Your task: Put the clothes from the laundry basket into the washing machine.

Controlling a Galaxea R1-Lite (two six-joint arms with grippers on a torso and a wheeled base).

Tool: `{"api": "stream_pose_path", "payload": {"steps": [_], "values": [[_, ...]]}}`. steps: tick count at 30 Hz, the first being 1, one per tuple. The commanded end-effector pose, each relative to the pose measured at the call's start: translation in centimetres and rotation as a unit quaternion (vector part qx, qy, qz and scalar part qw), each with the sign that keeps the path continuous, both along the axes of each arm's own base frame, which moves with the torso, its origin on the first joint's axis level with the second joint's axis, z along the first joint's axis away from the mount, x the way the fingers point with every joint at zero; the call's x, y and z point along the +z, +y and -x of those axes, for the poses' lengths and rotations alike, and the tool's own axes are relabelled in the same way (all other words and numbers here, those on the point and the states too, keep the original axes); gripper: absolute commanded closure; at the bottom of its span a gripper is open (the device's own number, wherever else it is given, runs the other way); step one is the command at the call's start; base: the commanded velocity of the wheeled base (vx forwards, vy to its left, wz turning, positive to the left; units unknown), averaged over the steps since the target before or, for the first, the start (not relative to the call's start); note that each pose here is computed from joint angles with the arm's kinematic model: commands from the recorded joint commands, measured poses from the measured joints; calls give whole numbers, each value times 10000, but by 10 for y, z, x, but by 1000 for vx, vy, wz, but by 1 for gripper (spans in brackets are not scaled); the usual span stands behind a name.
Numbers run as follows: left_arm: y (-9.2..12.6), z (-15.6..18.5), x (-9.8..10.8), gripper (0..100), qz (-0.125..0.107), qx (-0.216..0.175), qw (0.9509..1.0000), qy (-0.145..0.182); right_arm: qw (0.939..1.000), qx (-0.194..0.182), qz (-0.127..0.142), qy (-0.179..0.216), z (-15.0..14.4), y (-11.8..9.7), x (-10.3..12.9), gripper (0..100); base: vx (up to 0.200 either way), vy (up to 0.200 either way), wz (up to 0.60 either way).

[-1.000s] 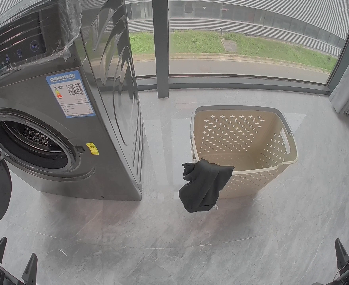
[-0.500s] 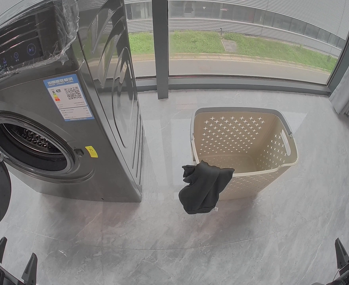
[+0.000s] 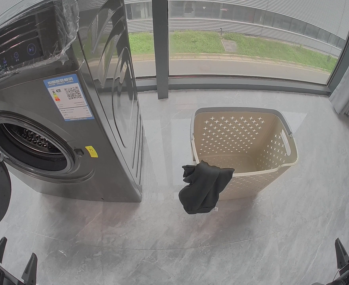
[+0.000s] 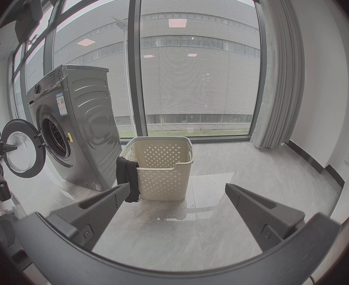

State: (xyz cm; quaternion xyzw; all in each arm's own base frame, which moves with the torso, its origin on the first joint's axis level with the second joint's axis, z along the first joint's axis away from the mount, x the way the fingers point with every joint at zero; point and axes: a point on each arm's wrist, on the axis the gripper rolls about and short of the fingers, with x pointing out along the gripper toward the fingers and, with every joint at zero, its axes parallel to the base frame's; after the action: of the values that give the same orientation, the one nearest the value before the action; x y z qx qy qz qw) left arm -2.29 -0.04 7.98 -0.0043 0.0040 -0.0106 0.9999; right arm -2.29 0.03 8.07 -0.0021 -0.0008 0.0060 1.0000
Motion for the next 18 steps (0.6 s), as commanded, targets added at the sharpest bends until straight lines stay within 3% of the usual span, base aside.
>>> {"api": "stream_pose_path", "payload": {"steps": [1,18], "values": [[0,0,-4,0,-12,7,10000,22,10000,2,2,0,0,0,-5,0,0,0,0],[0,0,-4,0,-12,-1,10000,22,10000,2,2,0,0,0,-5,0,0,0,0]]}}
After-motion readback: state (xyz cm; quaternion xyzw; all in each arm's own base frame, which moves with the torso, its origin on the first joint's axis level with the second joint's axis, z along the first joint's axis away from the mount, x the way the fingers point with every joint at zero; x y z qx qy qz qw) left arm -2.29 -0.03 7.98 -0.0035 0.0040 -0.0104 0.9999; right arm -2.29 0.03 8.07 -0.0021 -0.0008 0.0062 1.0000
